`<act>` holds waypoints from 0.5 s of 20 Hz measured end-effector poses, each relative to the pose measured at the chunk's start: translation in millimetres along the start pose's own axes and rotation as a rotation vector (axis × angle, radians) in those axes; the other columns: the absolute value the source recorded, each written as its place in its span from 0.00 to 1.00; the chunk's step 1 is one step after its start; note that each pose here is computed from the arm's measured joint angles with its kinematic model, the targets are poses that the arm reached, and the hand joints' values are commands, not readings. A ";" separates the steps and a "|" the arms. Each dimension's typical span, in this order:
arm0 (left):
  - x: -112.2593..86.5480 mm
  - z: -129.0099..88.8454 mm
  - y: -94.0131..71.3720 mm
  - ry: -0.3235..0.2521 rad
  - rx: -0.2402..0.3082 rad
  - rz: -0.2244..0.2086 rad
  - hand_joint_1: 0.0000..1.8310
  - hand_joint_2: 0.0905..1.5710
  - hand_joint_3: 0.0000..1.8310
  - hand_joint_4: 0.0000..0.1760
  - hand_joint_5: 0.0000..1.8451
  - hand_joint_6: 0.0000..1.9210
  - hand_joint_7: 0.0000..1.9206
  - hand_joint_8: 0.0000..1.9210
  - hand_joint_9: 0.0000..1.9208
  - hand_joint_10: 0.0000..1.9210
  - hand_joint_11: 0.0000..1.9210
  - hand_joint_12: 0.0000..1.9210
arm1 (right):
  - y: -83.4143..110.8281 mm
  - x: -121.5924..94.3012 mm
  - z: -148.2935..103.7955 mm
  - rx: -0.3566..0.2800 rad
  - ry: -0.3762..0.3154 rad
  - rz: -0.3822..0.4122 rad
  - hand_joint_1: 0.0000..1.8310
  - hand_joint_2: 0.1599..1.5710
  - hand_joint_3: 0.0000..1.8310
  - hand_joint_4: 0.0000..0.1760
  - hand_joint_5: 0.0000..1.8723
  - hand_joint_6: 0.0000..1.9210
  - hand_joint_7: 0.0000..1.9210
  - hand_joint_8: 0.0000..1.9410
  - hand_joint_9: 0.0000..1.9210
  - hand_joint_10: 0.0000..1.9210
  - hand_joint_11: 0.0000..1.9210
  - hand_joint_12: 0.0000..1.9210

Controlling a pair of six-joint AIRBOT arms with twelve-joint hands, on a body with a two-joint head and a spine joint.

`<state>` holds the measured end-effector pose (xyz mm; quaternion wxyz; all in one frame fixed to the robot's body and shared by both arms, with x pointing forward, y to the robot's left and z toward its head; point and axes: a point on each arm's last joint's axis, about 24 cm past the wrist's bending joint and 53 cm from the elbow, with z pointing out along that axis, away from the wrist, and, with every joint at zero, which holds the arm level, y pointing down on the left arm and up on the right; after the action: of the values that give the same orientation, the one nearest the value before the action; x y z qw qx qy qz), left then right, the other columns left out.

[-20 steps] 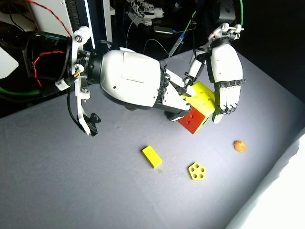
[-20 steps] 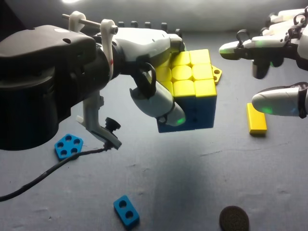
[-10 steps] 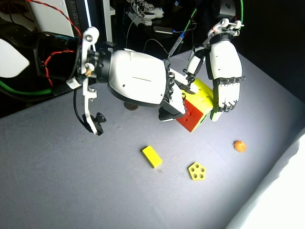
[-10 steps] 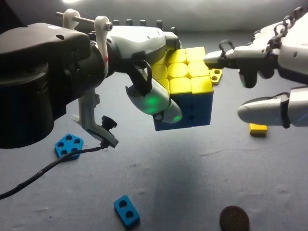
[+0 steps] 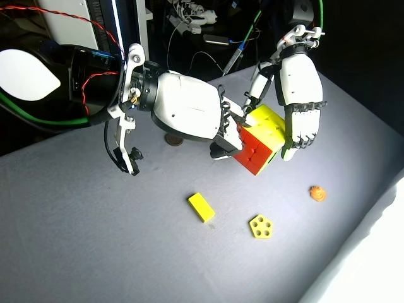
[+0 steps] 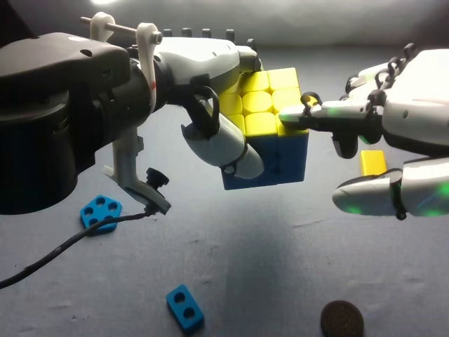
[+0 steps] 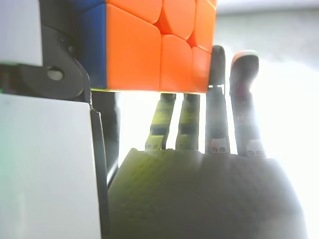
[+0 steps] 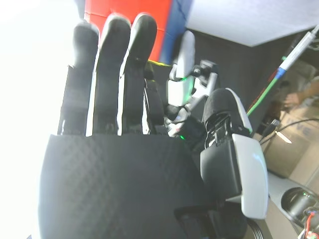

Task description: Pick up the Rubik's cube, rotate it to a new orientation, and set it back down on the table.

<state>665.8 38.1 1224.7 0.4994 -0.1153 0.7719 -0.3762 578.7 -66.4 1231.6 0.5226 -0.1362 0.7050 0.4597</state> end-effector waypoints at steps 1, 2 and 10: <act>-0.3 0.0 -0.5 0.000 0.001 0.001 0.55 0.91 0.00 0.00 0.24 0.88 0.24 1.00 0.13 1.00 0.16 1.00 | 1.1 0.3 0.1 -0.003 0.000 0.000 0.04 0.78 0.00 0.00 0.12 0.01 0.31 0.52 0.28 0.83 0.24 1.00; -0.3 0.0 -0.5 0.000 0.001 0.001 0.54 0.92 0.00 0.00 0.23 0.90 0.24 1.00 0.14 0.99 0.15 1.00 | 2.3 0.8 0.2 -0.005 0.000 -0.001 0.02 0.78 0.00 0.00 0.12 0.01 0.30 0.53 0.27 0.84 0.24 1.00; -1.0 0.1 0.4 -0.003 -0.002 0.006 0.55 0.91 0.00 0.00 0.24 0.89 0.24 1.00 0.14 0.99 0.16 1.00 | -1.4 8.8 1.4 0.019 0.028 -0.012 0.01 0.79 0.00 0.00 0.11 0.00 0.30 0.55 0.29 0.84 0.22 1.00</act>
<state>666.4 38.9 1225.1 0.5014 -0.1140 0.7719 -0.3738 576.9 -63.5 1223.2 0.5168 -0.1418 0.7156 0.4481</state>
